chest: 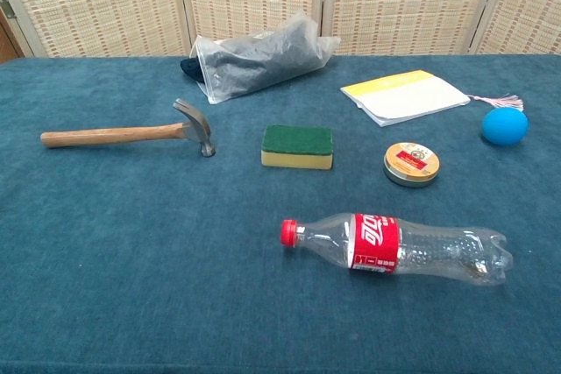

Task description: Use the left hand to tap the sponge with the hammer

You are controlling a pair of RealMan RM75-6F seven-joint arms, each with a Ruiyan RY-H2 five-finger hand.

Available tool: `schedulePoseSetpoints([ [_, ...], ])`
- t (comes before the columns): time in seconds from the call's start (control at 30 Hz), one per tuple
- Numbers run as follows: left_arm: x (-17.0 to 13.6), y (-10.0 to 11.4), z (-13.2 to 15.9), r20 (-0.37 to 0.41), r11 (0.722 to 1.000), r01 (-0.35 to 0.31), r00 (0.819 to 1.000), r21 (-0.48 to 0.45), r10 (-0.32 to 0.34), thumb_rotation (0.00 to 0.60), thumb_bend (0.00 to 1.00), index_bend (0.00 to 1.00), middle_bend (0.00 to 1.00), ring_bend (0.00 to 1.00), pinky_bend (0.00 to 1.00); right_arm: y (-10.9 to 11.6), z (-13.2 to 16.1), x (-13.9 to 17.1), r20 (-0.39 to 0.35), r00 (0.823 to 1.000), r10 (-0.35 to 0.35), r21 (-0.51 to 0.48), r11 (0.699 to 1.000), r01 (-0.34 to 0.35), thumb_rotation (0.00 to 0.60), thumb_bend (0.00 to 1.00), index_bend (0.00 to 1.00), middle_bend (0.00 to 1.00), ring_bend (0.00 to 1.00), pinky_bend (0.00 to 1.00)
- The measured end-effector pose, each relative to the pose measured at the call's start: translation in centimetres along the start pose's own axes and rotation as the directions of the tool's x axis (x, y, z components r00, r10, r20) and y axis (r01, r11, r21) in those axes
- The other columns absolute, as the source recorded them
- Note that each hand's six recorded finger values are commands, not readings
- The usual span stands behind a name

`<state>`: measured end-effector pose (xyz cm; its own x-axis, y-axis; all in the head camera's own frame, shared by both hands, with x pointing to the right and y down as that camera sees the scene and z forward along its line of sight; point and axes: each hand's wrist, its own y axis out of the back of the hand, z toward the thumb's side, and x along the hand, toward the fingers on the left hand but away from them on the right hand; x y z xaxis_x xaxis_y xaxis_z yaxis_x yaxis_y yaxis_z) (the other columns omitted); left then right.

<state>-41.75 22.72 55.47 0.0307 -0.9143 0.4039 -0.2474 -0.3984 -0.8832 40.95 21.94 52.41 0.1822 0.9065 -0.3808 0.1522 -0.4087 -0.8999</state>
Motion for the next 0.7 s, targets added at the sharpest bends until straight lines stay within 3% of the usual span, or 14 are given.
schedulePoseSetpoints([
  [0.17, 2.7, -0.1, 1.8, 0.083, 1.0, 0.013, 0.996, -0.02, -0.012, 0.6, 0.3, 0.12, 0.11, 0.06, 0.0, 0.6, 0.3, 0.0, -0.01, 1.0, -0.012, 0.009, 1.0, 0.012, 0.6, 0.35, 0.41, 0.43, 0.28, 0.22],
  [0.33, 6.2, -1.2, 4.0, 0.159, 0.996, 0.076, 0.985, -0.042, -0.069, 0.6, 0.3, 0.2, 0.2, 0.08, 0.0, 1.1, 0.4, 0.2, -0.013, 1.0, -0.023, 0.011, 1.0, 0.023, 0.6, 0.35, 0.41, 0.43, 0.28, 0.22],
  [0.53, 10.4, -3.7, 6.5, 0.207, 0.985, 0.175, 0.963, 0.003, -0.172, 0.6, 0.3, 0.18, 0.21, 0.07, 0.0, 1.1, 0.2, 0.7, -0.004, 1.0, -0.019, 0.008, 1.0, 0.02, 0.6, 0.35, 0.41, 0.43, 0.28, 0.22],
  [0.7, 13.4, -5.9, 7.6, 0.182, 0.967, 0.247, 0.95, 0.065, -0.255, 0.6, 0.3, 0.13, 0.15, 0.03, 0.0, 1.1, -0.1, 0.9, 0.003, 1.0, -0.021, 0.006, 1.0, 0.021, 0.6, 0.35, 0.41, 0.43, 0.28, 0.22],
])
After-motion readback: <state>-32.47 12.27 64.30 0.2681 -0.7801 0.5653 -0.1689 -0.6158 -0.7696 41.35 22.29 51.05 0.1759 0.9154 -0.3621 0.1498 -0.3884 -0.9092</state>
